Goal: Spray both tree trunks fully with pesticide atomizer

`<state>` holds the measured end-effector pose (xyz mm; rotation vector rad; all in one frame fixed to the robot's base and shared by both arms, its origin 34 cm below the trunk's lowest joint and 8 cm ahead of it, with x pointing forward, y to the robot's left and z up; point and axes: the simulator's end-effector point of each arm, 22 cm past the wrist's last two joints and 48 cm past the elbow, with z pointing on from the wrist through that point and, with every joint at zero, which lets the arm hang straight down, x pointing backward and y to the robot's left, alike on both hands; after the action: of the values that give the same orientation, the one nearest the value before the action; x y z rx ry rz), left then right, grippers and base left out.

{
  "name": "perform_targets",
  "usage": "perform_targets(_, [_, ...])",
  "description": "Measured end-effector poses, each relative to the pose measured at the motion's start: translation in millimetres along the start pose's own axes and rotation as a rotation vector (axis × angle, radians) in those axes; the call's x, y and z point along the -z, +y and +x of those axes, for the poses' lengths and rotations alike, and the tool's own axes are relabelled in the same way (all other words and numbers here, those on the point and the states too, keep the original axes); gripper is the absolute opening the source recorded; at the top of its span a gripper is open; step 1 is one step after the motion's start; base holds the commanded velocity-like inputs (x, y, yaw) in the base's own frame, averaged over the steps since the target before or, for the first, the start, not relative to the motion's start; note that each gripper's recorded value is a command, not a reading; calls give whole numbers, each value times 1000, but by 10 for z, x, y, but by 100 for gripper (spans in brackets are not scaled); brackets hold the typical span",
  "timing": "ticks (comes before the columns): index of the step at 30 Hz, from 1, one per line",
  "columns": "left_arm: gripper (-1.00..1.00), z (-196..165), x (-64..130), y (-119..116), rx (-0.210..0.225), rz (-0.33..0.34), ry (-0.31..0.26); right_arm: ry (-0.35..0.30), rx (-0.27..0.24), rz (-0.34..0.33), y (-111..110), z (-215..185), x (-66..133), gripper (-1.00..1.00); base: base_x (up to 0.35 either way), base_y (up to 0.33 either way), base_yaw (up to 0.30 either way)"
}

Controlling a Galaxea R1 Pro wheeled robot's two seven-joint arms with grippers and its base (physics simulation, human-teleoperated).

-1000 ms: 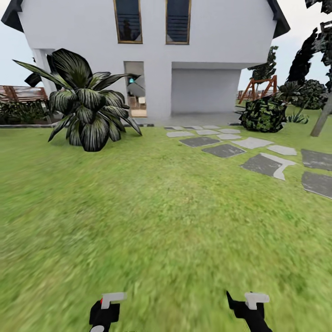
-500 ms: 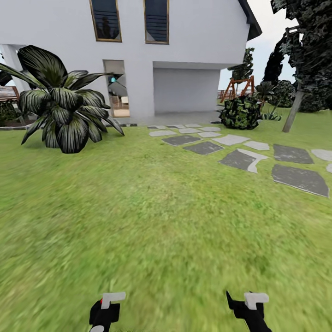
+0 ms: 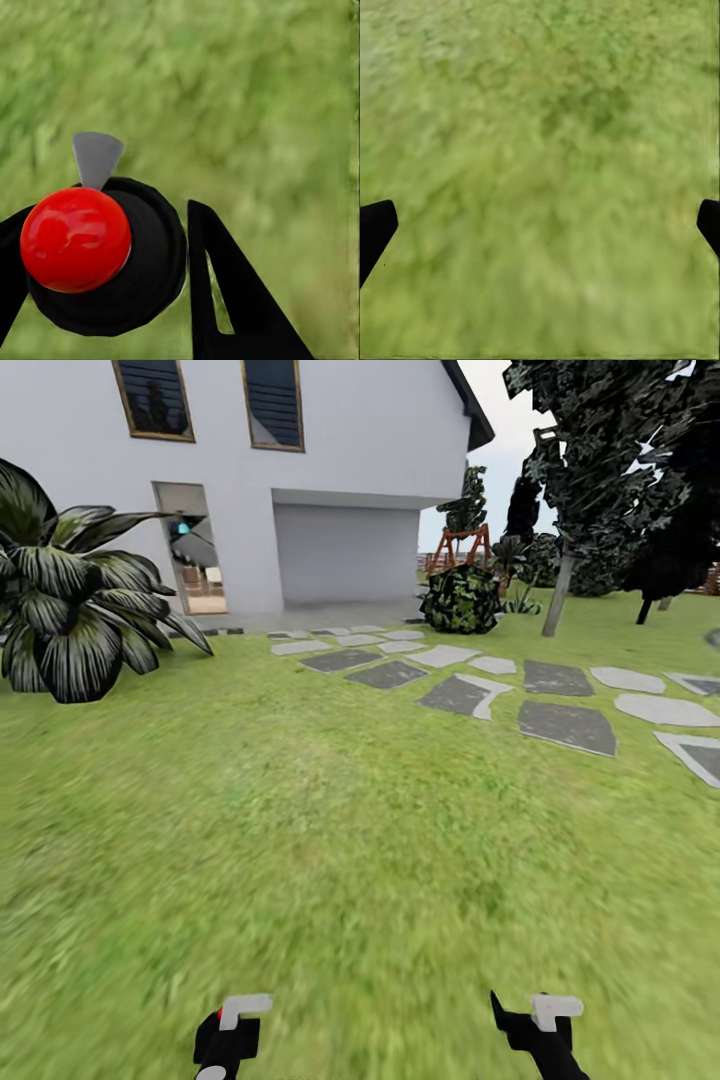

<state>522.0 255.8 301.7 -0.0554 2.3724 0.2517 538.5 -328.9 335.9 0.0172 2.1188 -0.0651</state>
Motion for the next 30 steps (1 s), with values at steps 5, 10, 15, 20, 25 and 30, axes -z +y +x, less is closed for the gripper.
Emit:
perform_targets(5, [-100, 9, -2, 0, 0, 0, 2, 2, 0, 0, -1, 10, 0, 100, -91, -268, -286])
perform_targets(10, [-100, 21, -4, -1, -1, 0, 4, 4, 0, 0, 2, 20, -1, 100, -86, -269, -286])
perform_targets(15, [-100, 28, -7, 0, -1, -1, 6, 6, 0, 0, 2, 29, -1, 100, -77, -269, -286])
perform_targets(20, [-100, 38, -9, -2, -2, 0, 8, 8, 0, 0, 2, 40, -1, 100, -76, -269, -286])
perform_targets(25, [-100, 49, -12, -2, -2, -1, 10, 11, 1, 0, -2, 52, -2, 100, -76, -269, -286])
perform_targets(30, [-100, 62, -14, -3, -3, 0, 12, 13, 1, 1, -4, 66, -2, 100, -76, -269, -286])
